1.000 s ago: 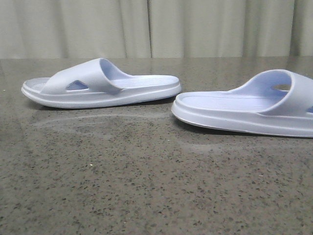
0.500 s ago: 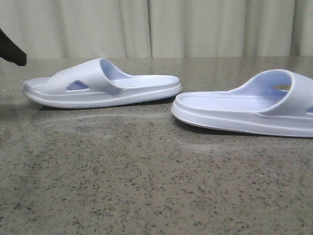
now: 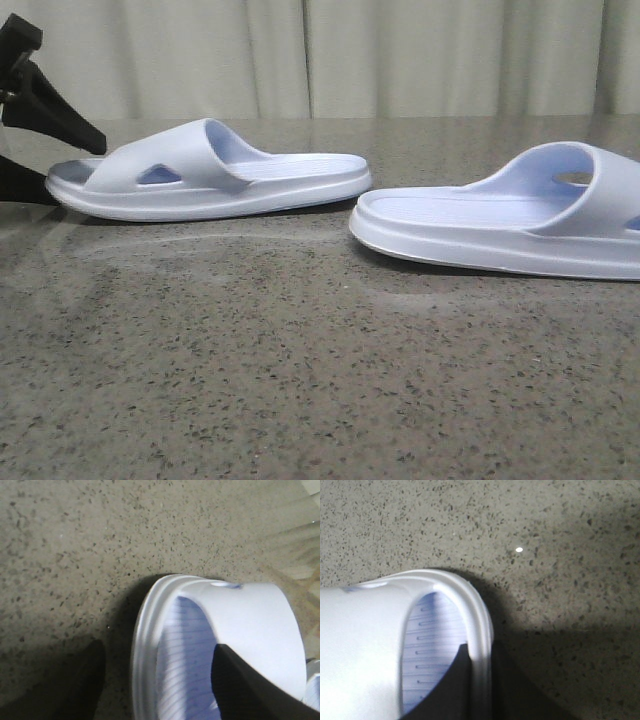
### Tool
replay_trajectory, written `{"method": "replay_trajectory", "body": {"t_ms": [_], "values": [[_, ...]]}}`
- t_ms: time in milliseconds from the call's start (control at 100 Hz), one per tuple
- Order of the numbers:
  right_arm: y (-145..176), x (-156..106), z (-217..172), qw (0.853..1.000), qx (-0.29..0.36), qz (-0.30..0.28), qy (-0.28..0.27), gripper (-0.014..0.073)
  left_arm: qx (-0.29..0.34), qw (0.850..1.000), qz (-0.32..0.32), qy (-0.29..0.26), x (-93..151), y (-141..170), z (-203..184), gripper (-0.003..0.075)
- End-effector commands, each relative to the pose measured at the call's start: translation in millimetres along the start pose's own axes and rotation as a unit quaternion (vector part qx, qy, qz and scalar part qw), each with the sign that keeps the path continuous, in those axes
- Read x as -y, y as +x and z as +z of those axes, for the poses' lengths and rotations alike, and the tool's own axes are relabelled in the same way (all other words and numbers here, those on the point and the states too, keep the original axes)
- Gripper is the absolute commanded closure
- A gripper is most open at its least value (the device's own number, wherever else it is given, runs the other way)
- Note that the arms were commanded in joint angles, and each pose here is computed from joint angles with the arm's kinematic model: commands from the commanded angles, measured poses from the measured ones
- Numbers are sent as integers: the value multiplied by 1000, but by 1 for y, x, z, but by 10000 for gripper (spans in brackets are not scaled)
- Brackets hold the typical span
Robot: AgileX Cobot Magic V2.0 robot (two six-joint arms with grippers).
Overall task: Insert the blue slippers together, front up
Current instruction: 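Grasp each slipper's sole edge, left gripper one, right gripper other, then lift both slippers off the table and bring them toward each other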
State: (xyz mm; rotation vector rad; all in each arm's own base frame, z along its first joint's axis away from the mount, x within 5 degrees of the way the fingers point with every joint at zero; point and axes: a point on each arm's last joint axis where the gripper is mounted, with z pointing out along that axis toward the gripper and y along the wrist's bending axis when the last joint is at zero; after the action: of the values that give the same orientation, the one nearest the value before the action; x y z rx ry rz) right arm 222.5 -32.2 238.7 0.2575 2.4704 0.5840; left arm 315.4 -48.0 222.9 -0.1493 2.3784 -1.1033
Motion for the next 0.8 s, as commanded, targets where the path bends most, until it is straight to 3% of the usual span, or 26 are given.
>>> {"method": "replay_trajectory", "body": {"t_ms": [0,120,260,600,790], "values": [[-8,-3,-6,1000,26,-9,1,697,12,999,2,36,14,-9,-3,321],[-8,-3,-6,1000,26,-9,1,697,0,999,-5,42,11,-7,1,443],[-8,-3,-6,1000,26,-9,1,697,-12,998,12,57,13,-5,0,703],[-19,-12,-11,998,48,9,-32,697,43,996,48,66,24,-15,-42,705],[-42,-34,-27,989,92,4,-112,697,65,991,63,97,33,-16,-78,705]]}}
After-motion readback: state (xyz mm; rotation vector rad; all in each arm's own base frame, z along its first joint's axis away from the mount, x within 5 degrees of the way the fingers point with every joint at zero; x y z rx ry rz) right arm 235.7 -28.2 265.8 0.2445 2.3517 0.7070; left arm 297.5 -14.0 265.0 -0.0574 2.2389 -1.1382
